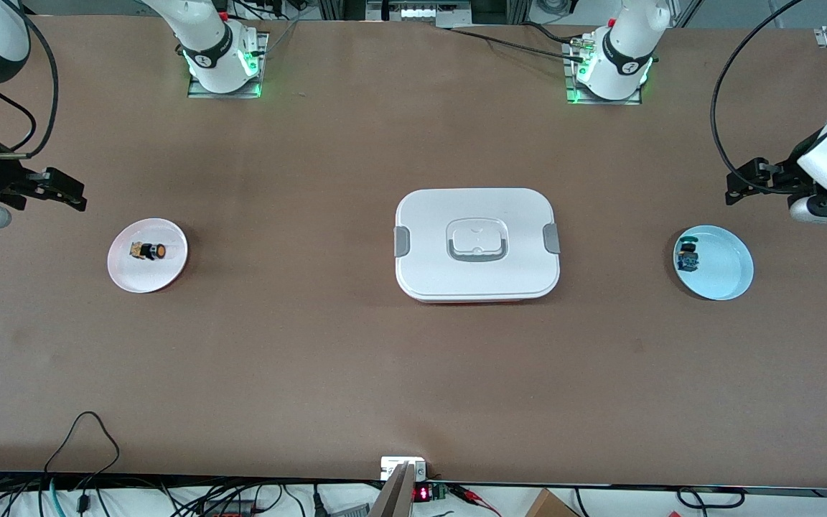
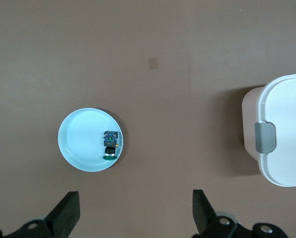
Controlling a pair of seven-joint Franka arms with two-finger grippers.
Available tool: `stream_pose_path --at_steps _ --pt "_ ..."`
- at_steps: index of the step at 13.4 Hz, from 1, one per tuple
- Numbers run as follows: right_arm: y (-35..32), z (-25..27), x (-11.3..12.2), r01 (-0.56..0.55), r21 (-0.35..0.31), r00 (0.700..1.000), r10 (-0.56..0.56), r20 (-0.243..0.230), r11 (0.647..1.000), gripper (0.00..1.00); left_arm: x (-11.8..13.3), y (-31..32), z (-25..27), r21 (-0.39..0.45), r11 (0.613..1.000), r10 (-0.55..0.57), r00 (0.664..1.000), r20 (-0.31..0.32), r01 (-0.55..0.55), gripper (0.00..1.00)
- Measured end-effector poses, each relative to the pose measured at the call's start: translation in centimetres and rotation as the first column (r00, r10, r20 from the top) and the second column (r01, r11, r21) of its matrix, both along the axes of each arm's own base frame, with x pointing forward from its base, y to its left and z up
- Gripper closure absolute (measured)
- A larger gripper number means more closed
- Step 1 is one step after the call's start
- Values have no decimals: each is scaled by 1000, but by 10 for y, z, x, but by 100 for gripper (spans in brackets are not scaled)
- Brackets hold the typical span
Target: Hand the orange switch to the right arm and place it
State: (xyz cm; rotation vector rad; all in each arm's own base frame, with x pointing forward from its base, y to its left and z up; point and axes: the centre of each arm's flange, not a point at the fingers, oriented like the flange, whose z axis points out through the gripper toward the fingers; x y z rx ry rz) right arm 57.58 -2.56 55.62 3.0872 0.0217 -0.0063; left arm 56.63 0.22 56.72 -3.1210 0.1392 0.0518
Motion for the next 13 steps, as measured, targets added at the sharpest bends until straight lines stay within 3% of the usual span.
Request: stream_pose_path --at_steps 13 --pt "0 33 -5 55 2 998 -55 -10 998 0 8 -2 -3 0 1000 -4 1000 2 4 0"
